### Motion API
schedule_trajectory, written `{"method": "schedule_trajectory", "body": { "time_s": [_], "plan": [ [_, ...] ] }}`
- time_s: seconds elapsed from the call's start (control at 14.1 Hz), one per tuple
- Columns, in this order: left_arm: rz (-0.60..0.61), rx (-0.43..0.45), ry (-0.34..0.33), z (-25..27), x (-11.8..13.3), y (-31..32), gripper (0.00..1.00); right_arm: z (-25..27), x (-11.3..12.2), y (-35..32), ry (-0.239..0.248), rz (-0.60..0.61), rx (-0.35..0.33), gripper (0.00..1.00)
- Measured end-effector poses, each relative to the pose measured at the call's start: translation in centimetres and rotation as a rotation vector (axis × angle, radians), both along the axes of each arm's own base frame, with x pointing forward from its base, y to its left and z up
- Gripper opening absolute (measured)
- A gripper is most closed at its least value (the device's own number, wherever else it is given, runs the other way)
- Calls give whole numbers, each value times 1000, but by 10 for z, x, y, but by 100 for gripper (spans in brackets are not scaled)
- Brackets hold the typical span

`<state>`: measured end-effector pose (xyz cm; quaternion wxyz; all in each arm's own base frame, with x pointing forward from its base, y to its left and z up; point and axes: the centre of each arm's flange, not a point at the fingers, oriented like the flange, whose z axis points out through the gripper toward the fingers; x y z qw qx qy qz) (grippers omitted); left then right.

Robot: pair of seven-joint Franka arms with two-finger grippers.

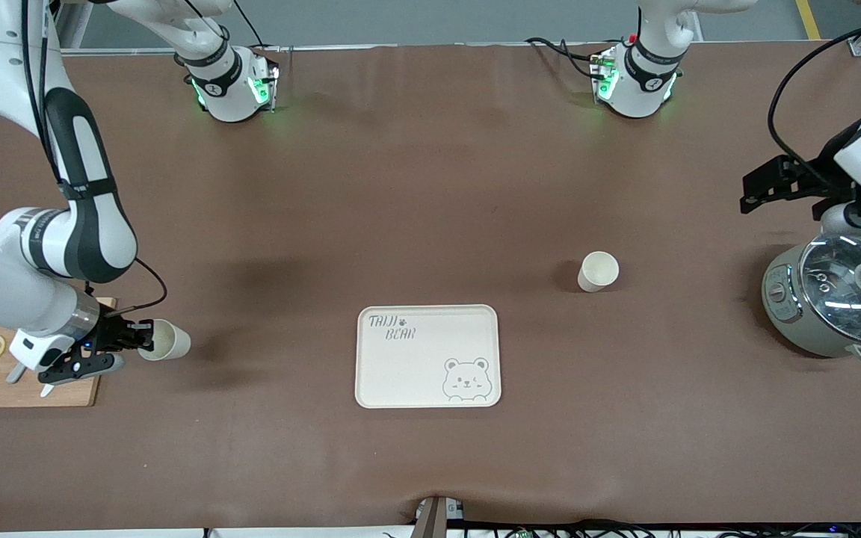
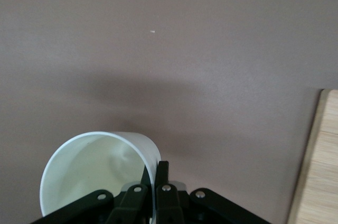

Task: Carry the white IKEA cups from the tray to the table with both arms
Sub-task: 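Carry the second cup with the right gripper toward the cutting board, then lower the cup beside the board and open the right gripper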

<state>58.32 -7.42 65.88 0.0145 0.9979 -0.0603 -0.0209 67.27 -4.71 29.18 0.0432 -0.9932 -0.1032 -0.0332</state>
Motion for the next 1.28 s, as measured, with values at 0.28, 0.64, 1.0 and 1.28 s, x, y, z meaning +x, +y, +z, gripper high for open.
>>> {"method": "schedule_trajectory", "body": {
  "time_s": [0.28, 0.64, 1.0, 1.28],
  "plan": [
    [-42, -3, 0, -9, 4, 28, 100, -26, -2, -2, 31, -8, 13, 3],
    [-59, -12, -78, -59, 9, 31, 100, -50, -2, 1, 33, -28, 33, 3],
    [-65, -29, -120, -53, -19, 25, 100, -63, -1, 3, 24, -30, 28, 3],
    [-73, -29, -114, -58, -20, 20, 100, -69, -1, 3, 22, -30, 27, 3]
  ]
}}
